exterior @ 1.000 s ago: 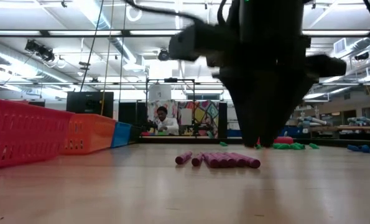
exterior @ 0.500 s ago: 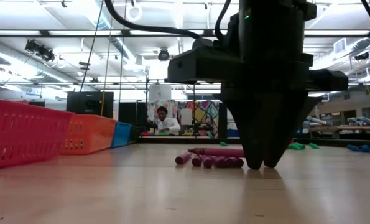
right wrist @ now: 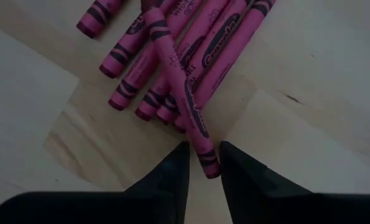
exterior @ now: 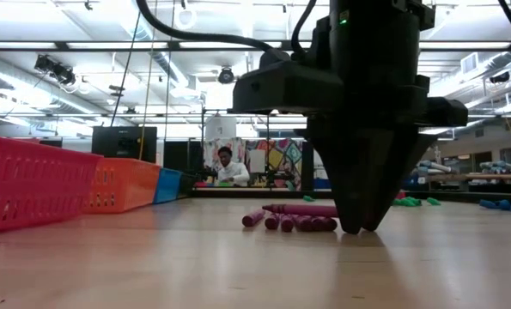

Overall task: Sort crayons
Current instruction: Put the pink crayon into the black bin

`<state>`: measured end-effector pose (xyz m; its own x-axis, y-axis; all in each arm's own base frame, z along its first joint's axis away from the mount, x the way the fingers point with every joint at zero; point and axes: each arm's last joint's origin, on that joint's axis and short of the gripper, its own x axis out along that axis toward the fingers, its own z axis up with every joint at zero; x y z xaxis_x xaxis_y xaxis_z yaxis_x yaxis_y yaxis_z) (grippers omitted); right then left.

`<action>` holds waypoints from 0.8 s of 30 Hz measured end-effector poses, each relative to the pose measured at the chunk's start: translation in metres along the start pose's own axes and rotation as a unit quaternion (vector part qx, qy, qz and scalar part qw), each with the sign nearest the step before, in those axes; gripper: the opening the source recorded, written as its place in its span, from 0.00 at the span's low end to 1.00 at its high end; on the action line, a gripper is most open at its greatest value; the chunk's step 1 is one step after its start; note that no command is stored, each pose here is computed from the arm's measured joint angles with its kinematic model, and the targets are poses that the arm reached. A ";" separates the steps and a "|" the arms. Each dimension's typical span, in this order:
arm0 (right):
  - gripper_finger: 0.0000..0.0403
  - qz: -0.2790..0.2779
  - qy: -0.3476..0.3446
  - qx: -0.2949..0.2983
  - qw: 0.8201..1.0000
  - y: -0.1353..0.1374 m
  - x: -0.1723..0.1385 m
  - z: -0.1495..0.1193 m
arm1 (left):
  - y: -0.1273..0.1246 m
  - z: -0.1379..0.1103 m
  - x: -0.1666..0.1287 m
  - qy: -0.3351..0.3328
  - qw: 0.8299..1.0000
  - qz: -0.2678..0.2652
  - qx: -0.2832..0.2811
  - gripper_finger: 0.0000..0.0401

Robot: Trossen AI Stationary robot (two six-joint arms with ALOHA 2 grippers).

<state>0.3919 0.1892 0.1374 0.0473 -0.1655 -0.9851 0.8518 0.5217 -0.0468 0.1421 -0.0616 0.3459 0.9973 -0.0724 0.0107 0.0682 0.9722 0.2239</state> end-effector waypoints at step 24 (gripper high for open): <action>0.10 -0.011 -0.185 -0.034 0.982 -0.001 -0.008 -0.023 | 0.013 -0.041 0.012 0.061 0.993 0.058 0.084 0.43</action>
<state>0.3790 0.2090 0.1419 0.2259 -0.4631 -0.8571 0.8184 0.5675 -0.0909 0.1562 -0.0405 0.3091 0.9947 0.0752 -0.0705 -0.0423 0.9212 0.3867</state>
